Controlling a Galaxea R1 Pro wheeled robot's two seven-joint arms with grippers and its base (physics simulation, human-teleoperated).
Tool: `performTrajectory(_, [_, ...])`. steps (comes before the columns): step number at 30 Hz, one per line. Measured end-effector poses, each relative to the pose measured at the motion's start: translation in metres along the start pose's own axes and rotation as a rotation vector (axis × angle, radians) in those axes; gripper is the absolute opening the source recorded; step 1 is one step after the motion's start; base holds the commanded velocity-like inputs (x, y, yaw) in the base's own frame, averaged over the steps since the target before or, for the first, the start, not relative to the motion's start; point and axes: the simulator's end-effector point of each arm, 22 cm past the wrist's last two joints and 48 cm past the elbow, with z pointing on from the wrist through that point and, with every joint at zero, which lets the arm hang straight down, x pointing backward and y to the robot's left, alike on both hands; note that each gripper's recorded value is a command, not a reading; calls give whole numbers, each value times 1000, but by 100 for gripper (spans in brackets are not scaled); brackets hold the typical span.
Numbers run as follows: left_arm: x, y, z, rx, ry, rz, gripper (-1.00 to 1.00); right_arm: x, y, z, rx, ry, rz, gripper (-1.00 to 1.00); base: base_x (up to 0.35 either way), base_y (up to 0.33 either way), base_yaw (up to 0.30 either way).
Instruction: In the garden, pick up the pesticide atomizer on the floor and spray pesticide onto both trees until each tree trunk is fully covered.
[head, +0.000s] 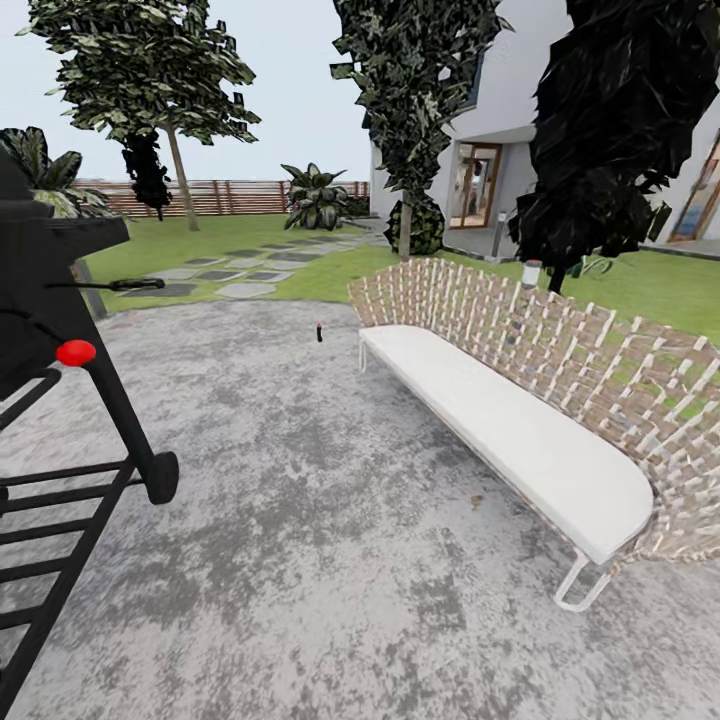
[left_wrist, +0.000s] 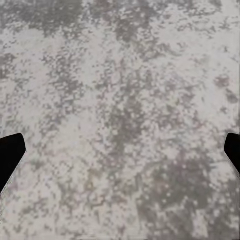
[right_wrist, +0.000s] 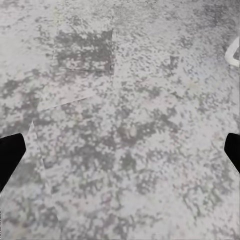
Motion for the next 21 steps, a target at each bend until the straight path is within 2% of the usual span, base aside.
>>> performTrajectory(12, [0, 0, 0, 0, 0, 0, 100, 0, 0, 0, 0, 0, 0, 100, 337, 0, 263])
performTrajectory(21, [0, 0, 0, 0, 0, 0, 100, 1, 0, 0, 0, 1, -1, 100, 337, 0, 40])
